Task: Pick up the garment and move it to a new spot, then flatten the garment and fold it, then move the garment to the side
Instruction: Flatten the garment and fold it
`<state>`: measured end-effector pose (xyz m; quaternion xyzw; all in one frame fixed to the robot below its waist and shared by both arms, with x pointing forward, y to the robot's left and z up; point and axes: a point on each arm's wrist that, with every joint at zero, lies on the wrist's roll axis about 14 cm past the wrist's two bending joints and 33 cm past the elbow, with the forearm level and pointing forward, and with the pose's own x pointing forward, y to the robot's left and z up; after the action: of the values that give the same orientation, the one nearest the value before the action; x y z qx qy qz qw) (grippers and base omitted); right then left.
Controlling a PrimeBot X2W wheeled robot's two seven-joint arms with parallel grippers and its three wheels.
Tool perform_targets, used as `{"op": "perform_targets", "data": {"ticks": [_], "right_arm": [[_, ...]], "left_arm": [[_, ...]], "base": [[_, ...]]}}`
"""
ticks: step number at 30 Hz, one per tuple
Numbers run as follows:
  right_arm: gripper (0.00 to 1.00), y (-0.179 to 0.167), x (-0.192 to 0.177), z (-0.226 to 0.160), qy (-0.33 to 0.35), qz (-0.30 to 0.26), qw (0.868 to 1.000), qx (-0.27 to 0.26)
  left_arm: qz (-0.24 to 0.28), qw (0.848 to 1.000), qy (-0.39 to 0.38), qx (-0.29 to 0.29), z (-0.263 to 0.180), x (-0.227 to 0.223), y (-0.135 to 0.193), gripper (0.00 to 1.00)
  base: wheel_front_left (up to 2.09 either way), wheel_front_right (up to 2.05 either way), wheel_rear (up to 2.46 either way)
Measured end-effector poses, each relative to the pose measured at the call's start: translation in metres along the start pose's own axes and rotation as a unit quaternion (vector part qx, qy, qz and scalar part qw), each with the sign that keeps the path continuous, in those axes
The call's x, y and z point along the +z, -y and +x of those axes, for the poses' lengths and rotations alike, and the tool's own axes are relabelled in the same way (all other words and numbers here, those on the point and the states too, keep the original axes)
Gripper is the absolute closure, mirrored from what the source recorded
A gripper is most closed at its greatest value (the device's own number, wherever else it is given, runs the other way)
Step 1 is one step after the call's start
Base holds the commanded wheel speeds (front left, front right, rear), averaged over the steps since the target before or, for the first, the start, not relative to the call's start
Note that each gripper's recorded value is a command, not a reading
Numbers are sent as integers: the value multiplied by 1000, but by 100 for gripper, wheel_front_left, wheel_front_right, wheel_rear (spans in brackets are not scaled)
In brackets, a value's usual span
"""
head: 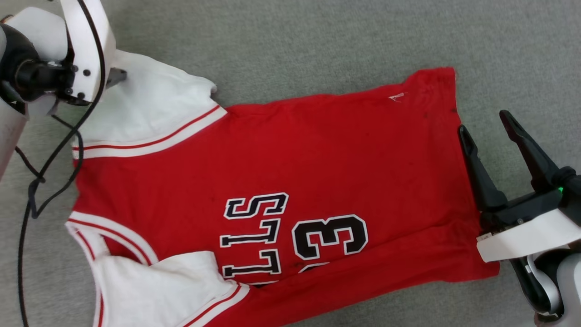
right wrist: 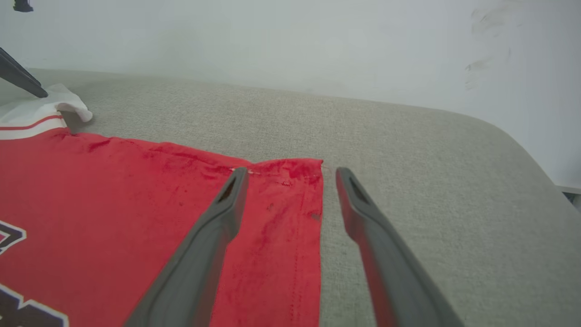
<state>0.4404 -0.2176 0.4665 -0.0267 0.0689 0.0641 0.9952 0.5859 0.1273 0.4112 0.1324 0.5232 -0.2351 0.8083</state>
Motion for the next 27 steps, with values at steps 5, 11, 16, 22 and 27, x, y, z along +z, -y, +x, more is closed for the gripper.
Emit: {"op": "perform_targets", "data": {"ticks": [5, 11, 16, 22, 27], "right_arm": [[0, 8, -18, 4, -22, -2, 1000, -10], [0, 16, -24, 3, -30, -4, 999, -18], [0, 25, 2, 11, -10, -35, 999, -13], [0, 29, 35, 27, -33, -89, 995, 21], [0, 31, 35, 41, -133, -131, 981, 60]], "left_arm": [[-4, 999, -51, -7, 35, -12, -1, 0], [10, 998, -68, -13, 43, -18, -1, 100], [29, 998, -46, -15, 29, -16, 9, 100], [46, 999, 4, -9, -4, -4, 16, 100], [53, 998, 45, -7, -33, 2, 22, 100]], "base": [[0, 0, 0], [0, 0, 0], [0, 0, 0], [0, 0, 0], [0, 0, 0]]}}
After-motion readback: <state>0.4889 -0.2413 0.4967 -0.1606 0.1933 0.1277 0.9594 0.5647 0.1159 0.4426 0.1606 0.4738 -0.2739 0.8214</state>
